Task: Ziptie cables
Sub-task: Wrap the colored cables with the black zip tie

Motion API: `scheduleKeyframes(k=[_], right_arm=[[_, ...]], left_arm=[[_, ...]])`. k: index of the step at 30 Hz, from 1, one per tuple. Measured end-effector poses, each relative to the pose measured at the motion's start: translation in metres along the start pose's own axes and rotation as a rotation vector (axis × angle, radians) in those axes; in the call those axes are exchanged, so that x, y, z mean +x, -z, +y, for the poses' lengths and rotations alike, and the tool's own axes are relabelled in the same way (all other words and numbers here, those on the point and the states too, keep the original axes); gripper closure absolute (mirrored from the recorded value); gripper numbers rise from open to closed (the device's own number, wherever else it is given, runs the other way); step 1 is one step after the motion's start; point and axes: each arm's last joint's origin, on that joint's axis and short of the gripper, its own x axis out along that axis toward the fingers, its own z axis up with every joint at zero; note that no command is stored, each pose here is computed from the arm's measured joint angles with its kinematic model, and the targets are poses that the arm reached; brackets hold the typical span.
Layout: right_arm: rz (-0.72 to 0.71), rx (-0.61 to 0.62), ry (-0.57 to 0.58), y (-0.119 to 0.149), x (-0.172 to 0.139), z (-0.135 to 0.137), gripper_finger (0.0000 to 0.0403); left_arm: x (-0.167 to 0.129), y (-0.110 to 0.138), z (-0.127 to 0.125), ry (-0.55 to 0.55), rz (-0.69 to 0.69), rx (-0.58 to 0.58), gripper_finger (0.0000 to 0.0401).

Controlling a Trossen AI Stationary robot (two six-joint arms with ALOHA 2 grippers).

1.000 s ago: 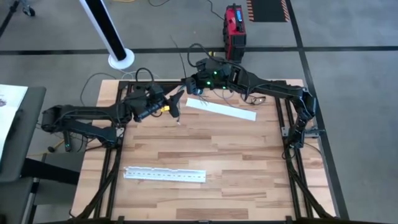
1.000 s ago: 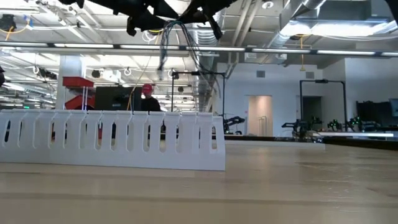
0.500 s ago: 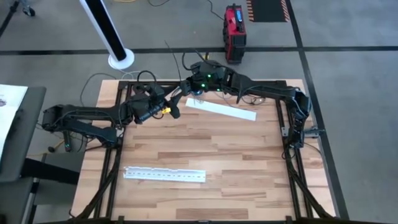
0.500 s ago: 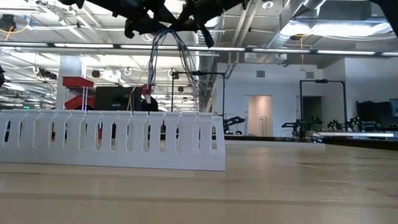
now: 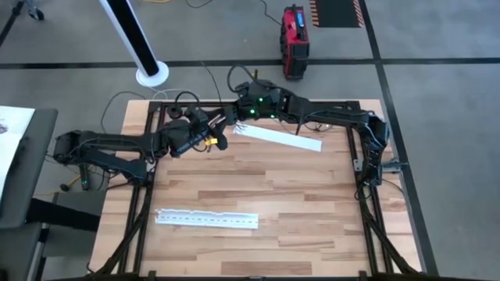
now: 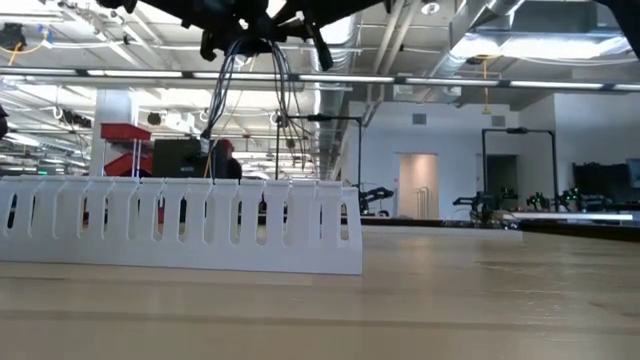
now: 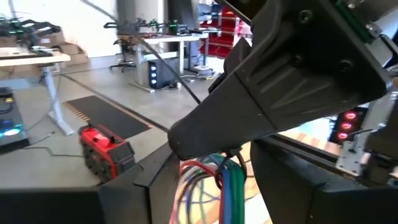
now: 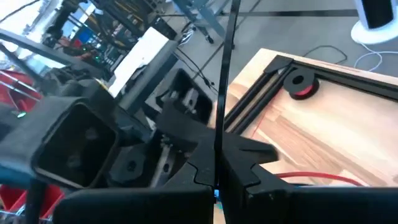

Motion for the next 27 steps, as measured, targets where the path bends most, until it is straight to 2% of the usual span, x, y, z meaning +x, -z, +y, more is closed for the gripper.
scheduleKeyframes(k=[14,23,27], right_arm=[[0.063,-0.053,0.070,-0.004,-0.002,-0.017,0.0403],[0.102,-0.026,0.100,0.007,0.016,-0.031,0.0403],[0.071,-0.033,0.074,0.005,0.018,-0.031,0.0403]], left_arm=[[-0.007,0.004,-0.009,-0.027,0.017,0.079,0.0355],[-0.006,0.012,-0.009,-0.059,0.065,0.097,0.0386],[-0.007,0.018,-0.008,-0.081,0.113,0.027,0.0388]])
